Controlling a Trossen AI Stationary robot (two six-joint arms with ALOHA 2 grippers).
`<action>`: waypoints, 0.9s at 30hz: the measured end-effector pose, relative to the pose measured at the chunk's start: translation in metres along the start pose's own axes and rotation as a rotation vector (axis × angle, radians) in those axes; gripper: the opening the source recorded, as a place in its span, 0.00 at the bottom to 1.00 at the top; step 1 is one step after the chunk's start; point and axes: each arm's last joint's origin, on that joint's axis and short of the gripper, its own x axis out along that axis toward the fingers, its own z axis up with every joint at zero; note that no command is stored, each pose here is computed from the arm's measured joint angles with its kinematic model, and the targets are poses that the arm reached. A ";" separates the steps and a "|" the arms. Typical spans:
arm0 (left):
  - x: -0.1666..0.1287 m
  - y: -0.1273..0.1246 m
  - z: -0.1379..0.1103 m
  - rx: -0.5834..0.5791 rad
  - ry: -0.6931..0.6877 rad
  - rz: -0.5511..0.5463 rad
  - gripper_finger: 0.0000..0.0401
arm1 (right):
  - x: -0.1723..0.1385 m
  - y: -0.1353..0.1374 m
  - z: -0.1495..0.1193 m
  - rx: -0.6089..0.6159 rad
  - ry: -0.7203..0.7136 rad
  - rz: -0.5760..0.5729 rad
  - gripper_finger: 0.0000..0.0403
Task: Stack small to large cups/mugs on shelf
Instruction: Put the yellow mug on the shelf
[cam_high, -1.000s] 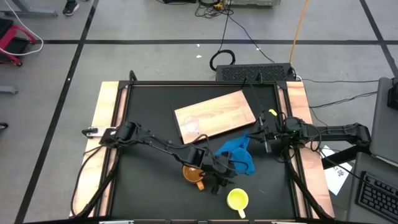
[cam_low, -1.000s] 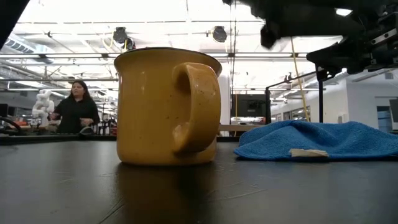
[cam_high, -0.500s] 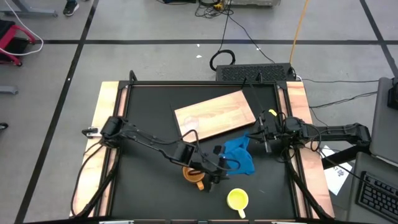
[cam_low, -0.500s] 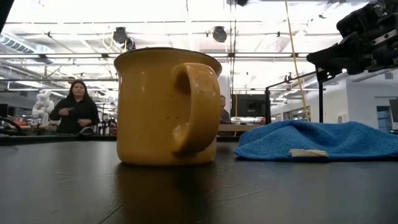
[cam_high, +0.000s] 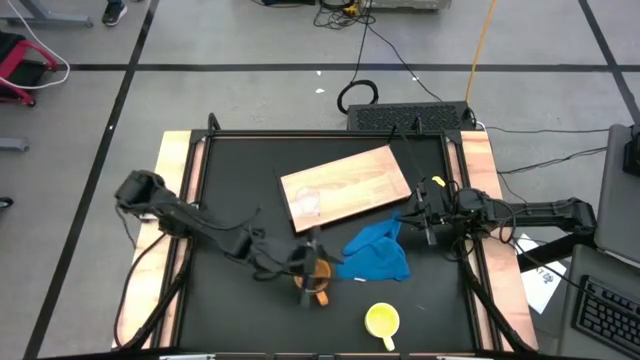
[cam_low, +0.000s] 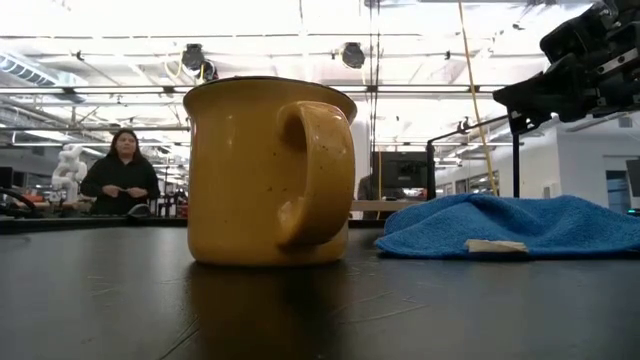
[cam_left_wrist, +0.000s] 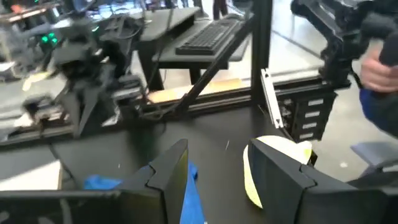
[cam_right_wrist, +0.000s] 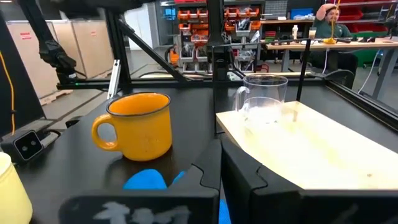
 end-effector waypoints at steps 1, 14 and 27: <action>-0.006 0.003 -0.007 -0.018 -0.002 0.010 0.42 | 0.000 0.000 0.000 0.000 -0.001 0.000 0.00; -0.038 0.024 -0.054 -0.050 -0.066 0.029 0.42 | 0.000 0.000 0.000 0.000 0.000 0.000 0.00; -0.098 0.038 -0.081 -0.047 -0.176 0.041 0.14 | 0.000 0.000 0.000 0.000 0.001 0.000 0.00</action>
